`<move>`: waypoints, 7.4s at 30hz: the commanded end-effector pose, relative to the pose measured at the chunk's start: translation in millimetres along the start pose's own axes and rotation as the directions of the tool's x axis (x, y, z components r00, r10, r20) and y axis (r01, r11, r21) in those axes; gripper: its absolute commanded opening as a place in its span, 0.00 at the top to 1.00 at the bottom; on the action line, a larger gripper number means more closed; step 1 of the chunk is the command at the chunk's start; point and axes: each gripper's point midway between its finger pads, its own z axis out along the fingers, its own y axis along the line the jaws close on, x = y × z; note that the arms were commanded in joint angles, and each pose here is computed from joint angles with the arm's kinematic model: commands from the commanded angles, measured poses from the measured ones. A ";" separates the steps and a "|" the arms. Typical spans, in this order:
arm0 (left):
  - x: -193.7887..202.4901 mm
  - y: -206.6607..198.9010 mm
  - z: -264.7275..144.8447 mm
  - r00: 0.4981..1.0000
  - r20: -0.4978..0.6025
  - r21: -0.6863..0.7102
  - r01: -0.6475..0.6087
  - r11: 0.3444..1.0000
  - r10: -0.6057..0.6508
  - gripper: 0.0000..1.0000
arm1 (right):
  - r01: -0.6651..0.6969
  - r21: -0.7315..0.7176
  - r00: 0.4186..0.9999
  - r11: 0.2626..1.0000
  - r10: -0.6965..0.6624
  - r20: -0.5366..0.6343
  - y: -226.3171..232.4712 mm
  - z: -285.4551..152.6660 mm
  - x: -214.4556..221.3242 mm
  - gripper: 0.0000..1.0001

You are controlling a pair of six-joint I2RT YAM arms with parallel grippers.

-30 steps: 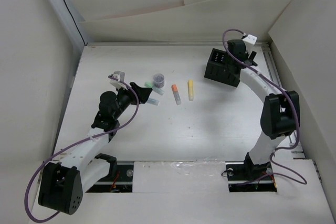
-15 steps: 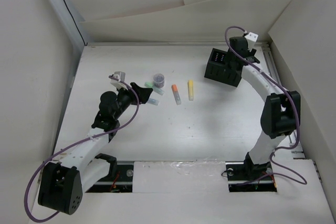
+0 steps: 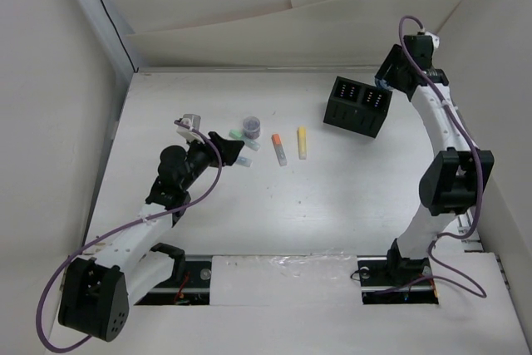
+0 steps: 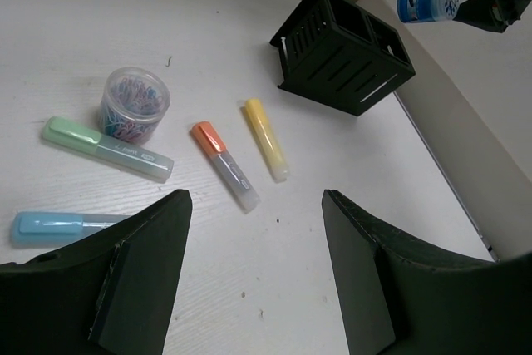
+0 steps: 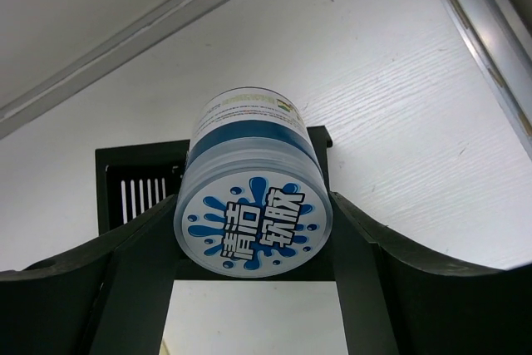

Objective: Sort the stationery into containers
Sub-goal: Grab a piece of stationery with the right arm, then place the stationery into the container, then grab a piece of stationery with the right arm, then place the stationery into the container, then grab a piece of stationery with the left arm

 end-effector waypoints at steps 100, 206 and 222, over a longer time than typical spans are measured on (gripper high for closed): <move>-38.1 24.2 -33.9 0.972 0.235 -0.220 0.060 0.974 -0.007 0.41 | 0.498 -0.491 0.842 0.715 -0.534 0.077 343.6 -32.6 313.6 0.22; 147.4 -24.4 243.2 0.860 -0.476 -0.424 -0.409 0.808 0.186 0.63 | -0.016 -0.565 0.961 0.825 0.169 0.219 72.6 -238.9 69.8 0.37; 157.8 -22.1 256.6 0.871 -0.453 -0.417 -0.393 0.819 0.187 0.56 | -0.037 -0.603 0.963 0.797 0.190 0.191 69.0 -242.0 76.6 0.36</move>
